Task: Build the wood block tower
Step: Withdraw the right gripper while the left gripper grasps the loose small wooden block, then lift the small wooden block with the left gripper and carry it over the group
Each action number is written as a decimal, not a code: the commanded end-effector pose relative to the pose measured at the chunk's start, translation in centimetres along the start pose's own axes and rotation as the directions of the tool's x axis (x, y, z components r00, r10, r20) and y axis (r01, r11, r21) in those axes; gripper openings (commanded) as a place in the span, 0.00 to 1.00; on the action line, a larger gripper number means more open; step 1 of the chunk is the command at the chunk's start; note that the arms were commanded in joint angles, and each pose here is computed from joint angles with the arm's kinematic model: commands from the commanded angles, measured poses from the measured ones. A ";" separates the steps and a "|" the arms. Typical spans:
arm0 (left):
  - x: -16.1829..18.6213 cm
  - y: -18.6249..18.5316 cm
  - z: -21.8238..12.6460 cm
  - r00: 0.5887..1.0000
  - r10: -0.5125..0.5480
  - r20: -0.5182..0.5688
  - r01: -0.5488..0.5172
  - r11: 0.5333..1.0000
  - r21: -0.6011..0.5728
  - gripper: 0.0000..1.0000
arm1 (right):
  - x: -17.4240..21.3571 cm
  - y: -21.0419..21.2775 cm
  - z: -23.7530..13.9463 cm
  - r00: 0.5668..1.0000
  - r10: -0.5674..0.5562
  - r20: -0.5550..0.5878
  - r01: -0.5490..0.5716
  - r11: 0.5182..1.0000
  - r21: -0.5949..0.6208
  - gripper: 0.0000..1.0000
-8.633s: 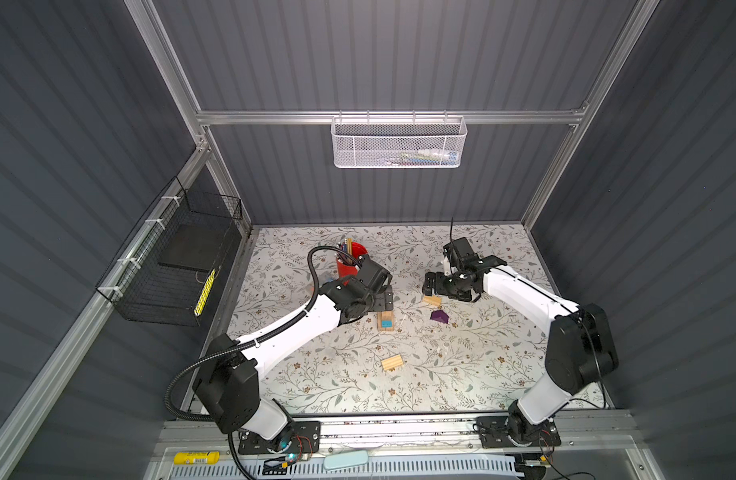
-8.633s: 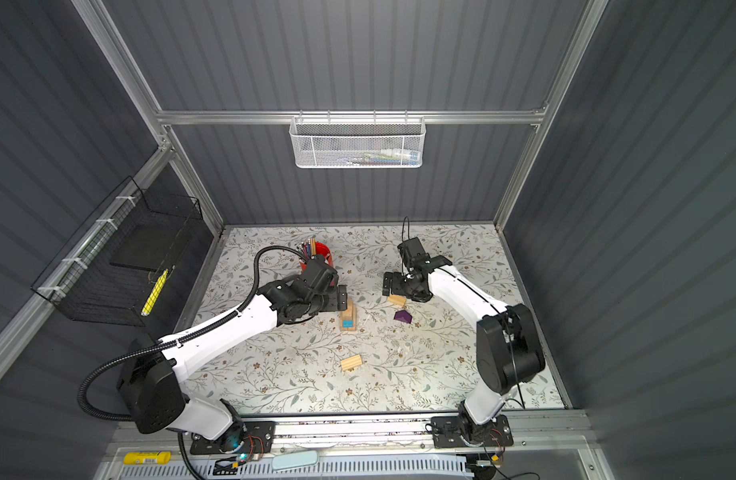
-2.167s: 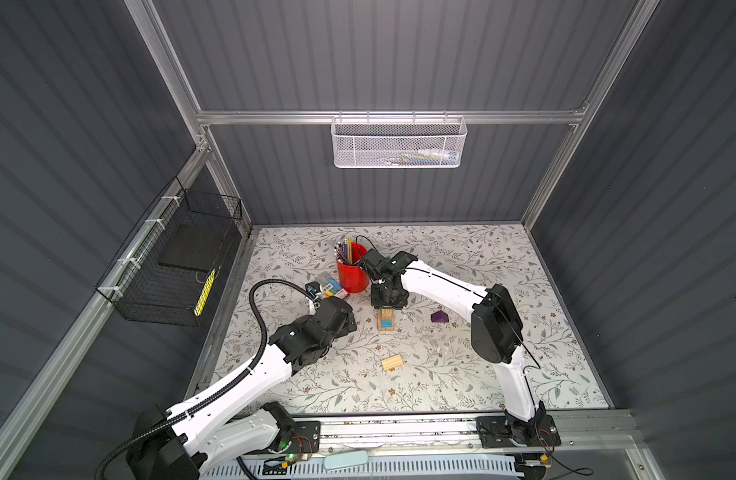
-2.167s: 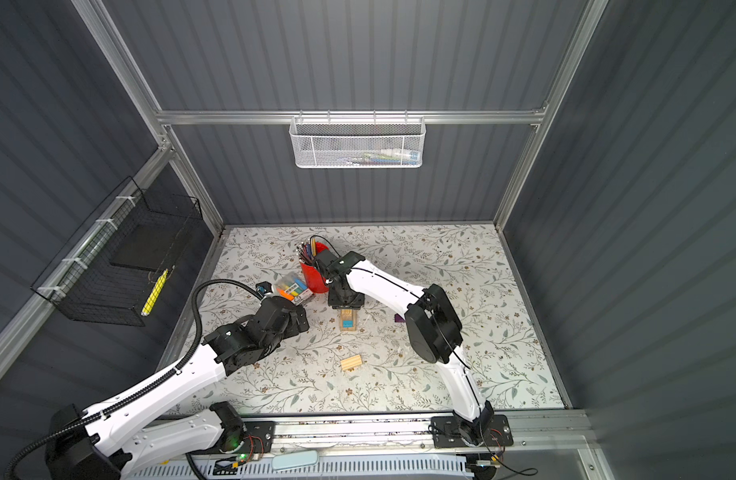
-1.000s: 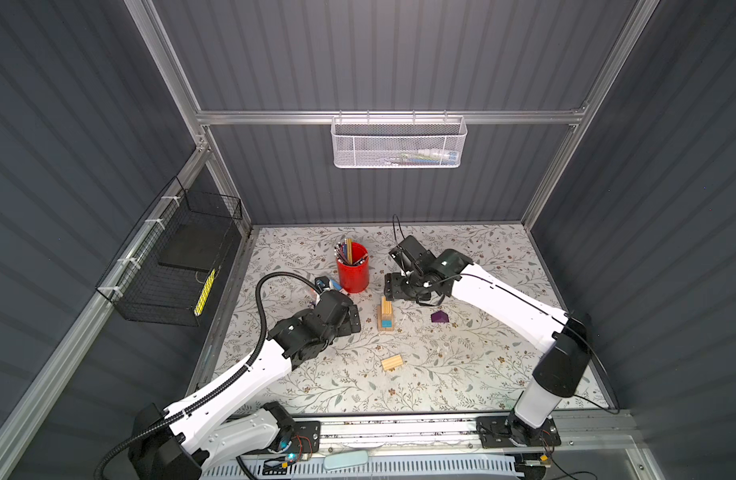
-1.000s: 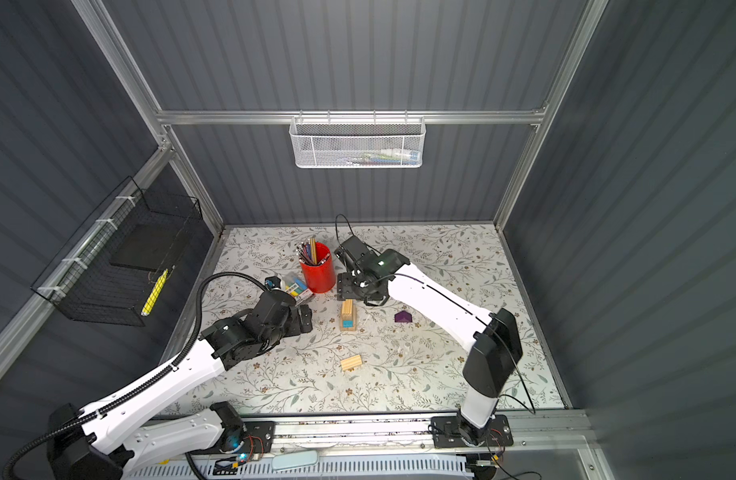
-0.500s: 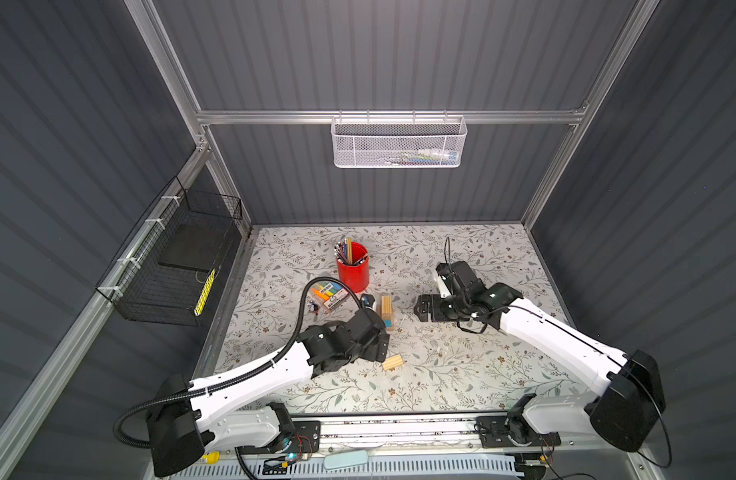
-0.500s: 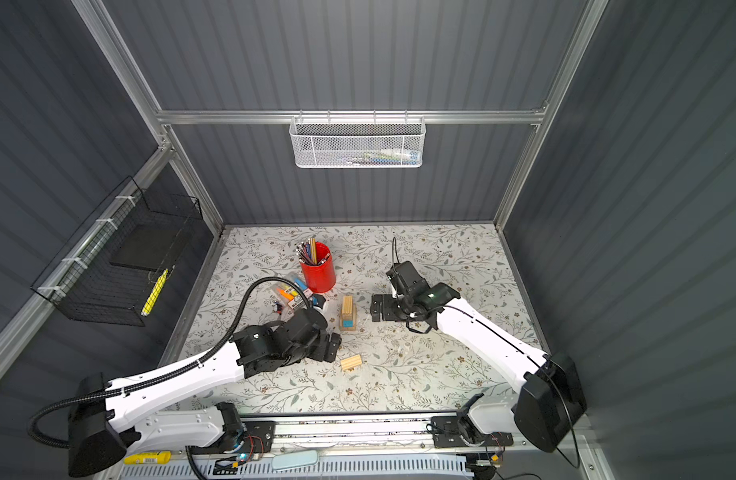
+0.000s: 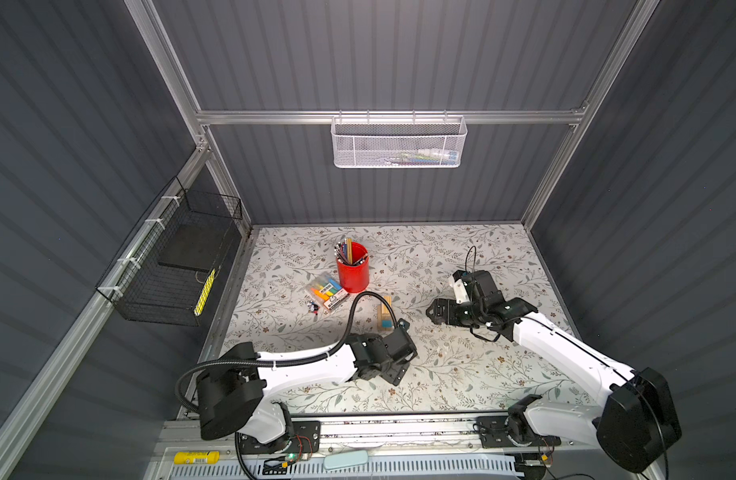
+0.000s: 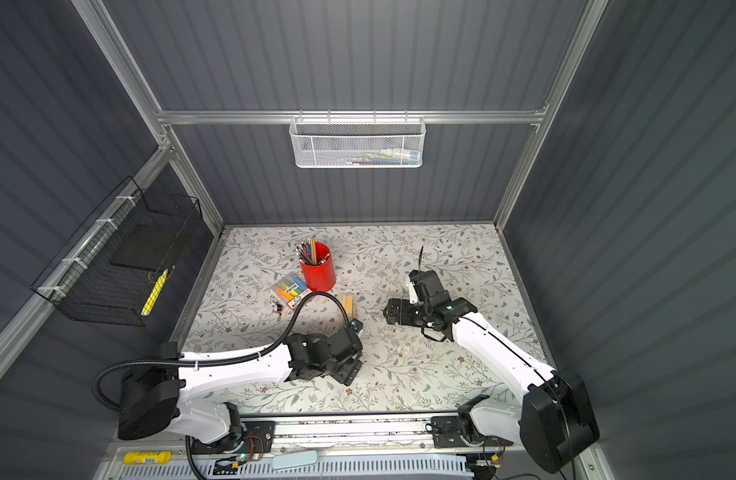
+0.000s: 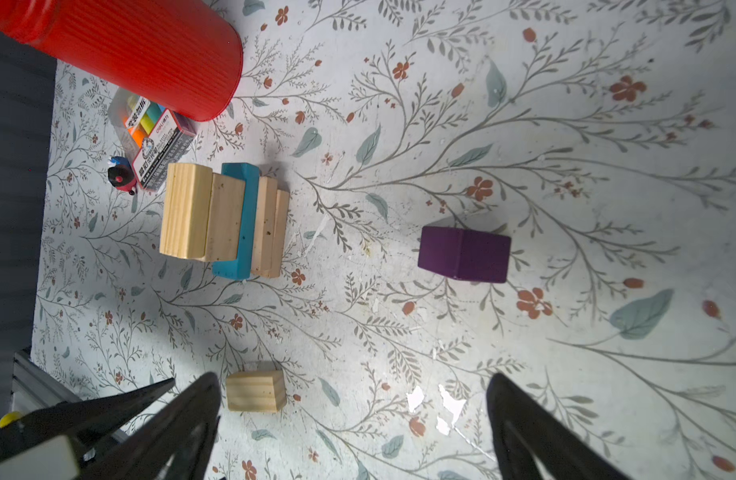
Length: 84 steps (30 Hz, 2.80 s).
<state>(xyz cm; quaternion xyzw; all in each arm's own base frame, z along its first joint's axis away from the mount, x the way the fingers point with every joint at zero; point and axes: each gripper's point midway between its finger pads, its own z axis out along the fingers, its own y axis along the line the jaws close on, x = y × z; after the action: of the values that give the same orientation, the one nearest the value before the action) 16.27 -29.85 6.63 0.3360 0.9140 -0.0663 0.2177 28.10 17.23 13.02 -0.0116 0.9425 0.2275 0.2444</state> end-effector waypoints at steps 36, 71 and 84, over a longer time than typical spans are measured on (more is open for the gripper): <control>1.9 -1.3 4.1 0.957 -0.197 -0.211 0.181 0.979 -0.094 0.40 | -1.0 -0.2 -0.2 0.998 0.043 0.040 -0.040 0.997 -0.060 0.99; -2.5 0.5 -5.0 0.893 -0.445 -0.060 0.438 0.893 -0.102 0.17 | 0.4 -0.3 -1.6 0.997 0.057 -0.058 -0.060 0.997 -0.047 0.99; -12.0 8.5 -8.9 0.772 -0.617 0.153 0.634 0.767 -0.103 0.10 | -0.1 -0.2 -1.9 0.982 0.173 -0.075 -0.177 0.983 -0.043 0.99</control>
<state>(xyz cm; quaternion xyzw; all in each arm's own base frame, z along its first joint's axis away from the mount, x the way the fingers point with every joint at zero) 24.69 -28.94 19.24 0.0085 0.9640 -0.1107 0.2416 26.83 16.05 13.65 0.0410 0.9451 0.2611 0.1921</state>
